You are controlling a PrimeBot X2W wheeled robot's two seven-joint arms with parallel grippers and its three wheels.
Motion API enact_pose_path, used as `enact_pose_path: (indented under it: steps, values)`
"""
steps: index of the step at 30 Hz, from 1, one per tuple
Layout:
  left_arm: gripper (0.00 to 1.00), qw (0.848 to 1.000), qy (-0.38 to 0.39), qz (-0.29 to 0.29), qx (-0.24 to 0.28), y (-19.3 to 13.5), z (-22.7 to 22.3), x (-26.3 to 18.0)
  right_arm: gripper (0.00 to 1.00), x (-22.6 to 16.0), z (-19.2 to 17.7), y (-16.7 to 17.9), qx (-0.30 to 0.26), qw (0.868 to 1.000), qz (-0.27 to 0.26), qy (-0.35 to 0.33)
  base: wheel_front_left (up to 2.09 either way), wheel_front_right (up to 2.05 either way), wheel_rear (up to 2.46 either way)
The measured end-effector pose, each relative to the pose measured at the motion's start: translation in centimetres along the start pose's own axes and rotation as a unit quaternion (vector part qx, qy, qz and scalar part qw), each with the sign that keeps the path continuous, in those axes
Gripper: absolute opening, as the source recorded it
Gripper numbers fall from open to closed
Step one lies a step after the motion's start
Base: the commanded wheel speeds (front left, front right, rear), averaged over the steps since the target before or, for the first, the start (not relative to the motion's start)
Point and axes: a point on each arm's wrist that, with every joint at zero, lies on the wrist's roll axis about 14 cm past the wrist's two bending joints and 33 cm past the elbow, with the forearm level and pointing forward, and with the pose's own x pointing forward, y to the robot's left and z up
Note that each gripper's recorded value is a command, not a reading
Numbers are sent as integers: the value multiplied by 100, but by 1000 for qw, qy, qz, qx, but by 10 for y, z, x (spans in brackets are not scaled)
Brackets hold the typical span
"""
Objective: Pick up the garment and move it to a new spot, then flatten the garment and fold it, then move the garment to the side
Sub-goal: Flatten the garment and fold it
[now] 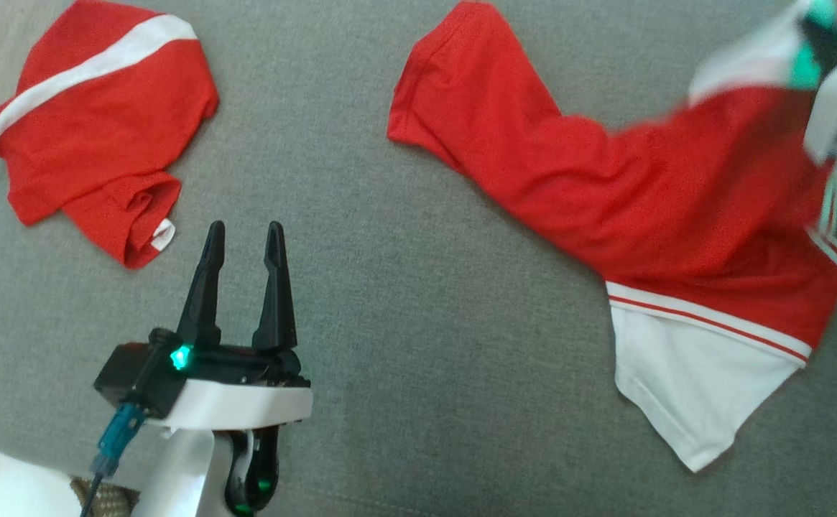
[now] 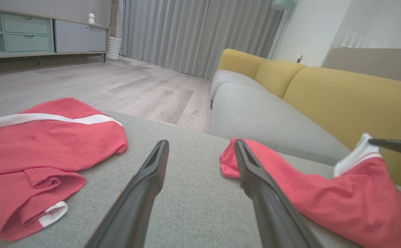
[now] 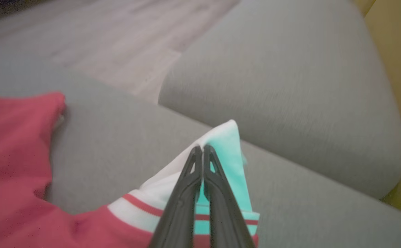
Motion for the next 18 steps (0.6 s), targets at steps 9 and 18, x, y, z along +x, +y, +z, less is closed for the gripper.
enact_pose_path:
  steps: [9,18]
  values:
    - [100,999,-27,-20,-2,-13,17,1,0,-47,120,-30,-25,968,-57,-241,0,0,0]
    - [100,999,-35,-30,-2,-20,23,2,0,-76,155,-39,-43,943,-86,-319,0,0,0]
